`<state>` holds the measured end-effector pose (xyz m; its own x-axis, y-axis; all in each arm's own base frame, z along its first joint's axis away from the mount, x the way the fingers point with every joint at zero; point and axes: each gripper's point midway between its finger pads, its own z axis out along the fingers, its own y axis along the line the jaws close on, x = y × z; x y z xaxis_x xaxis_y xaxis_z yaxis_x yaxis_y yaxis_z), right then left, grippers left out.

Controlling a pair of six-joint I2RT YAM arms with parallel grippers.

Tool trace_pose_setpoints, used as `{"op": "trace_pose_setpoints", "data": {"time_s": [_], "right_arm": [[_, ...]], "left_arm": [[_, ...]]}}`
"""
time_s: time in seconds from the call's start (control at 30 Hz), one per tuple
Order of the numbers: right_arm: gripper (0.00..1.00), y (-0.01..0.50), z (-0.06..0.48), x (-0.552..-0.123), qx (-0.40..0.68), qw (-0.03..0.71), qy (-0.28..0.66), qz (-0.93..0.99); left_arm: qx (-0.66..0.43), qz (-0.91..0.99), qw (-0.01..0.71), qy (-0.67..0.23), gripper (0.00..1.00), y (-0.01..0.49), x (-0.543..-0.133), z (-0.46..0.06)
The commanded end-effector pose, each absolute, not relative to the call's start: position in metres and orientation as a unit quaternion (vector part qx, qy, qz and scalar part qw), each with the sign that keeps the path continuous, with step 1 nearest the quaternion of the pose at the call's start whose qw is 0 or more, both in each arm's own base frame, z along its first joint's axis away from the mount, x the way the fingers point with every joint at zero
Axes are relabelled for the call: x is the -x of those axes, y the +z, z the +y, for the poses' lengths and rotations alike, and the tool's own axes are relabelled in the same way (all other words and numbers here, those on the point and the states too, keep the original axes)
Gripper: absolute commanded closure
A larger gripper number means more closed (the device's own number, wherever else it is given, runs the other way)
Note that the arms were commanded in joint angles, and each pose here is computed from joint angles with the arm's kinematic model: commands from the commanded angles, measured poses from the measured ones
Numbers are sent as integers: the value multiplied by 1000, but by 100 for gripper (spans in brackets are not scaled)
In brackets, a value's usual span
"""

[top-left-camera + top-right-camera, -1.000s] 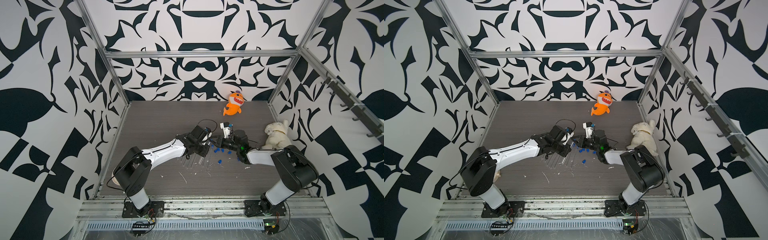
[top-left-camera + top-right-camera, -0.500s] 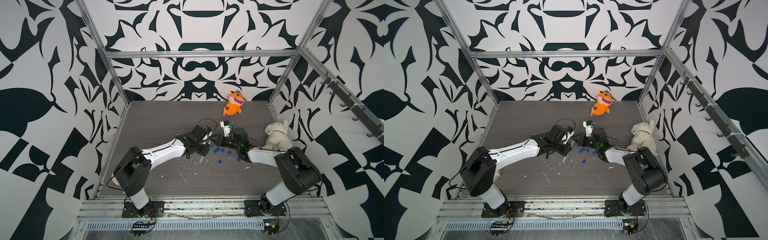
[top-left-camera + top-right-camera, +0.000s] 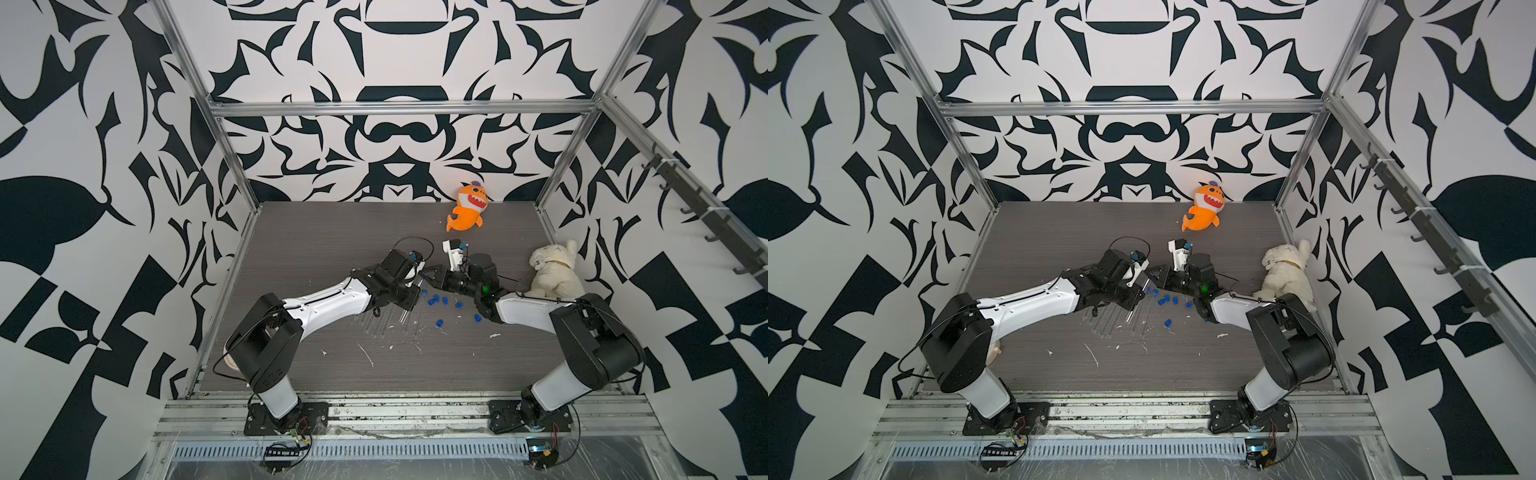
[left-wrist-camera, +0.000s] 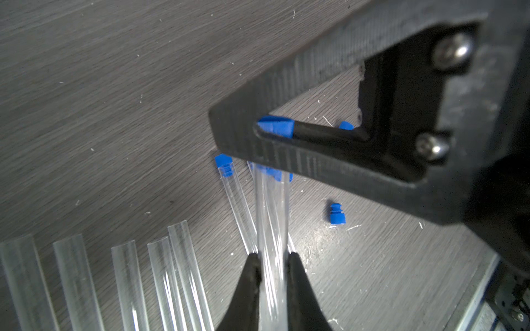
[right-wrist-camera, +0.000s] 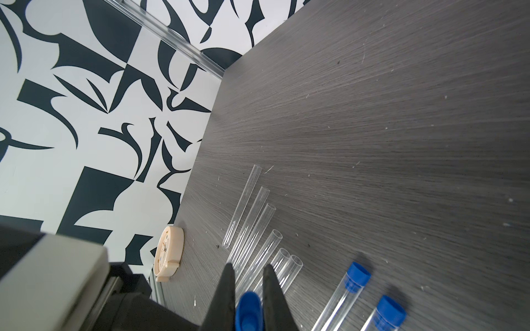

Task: Remove stoppers from test tubes
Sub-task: Open the stopper on the test tube, then place the test tube at the center of the board.

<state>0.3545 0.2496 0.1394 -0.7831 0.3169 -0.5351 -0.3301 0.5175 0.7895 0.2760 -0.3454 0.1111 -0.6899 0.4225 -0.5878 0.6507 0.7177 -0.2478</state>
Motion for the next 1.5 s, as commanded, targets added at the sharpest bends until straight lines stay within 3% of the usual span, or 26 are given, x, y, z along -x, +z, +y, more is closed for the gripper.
{"op": "trace_pose_setpoints", "data": {"time_s": [0.0, 0.73, 1.3, 1.47], "right_arm": [[100, 202, 239, -390, 1, 430, 496, 754], [100, 212, 230, -391, 9, 466, 474, 747], [100, 235, 235, -389, 0, 465, 515, 720], [100, 219, 227, -392, -11, 455, 471, 756]], "left_arm": [[-315, 910, 180, -200, 100, 79, -246, -324], [-318, 912, 168, -199, 100, 74, -241, -322], [-321, 914, 160, -189, 100, 64, -239, -320], [-319, 913, 168, -190, 100, 70, -240, -320]]}}
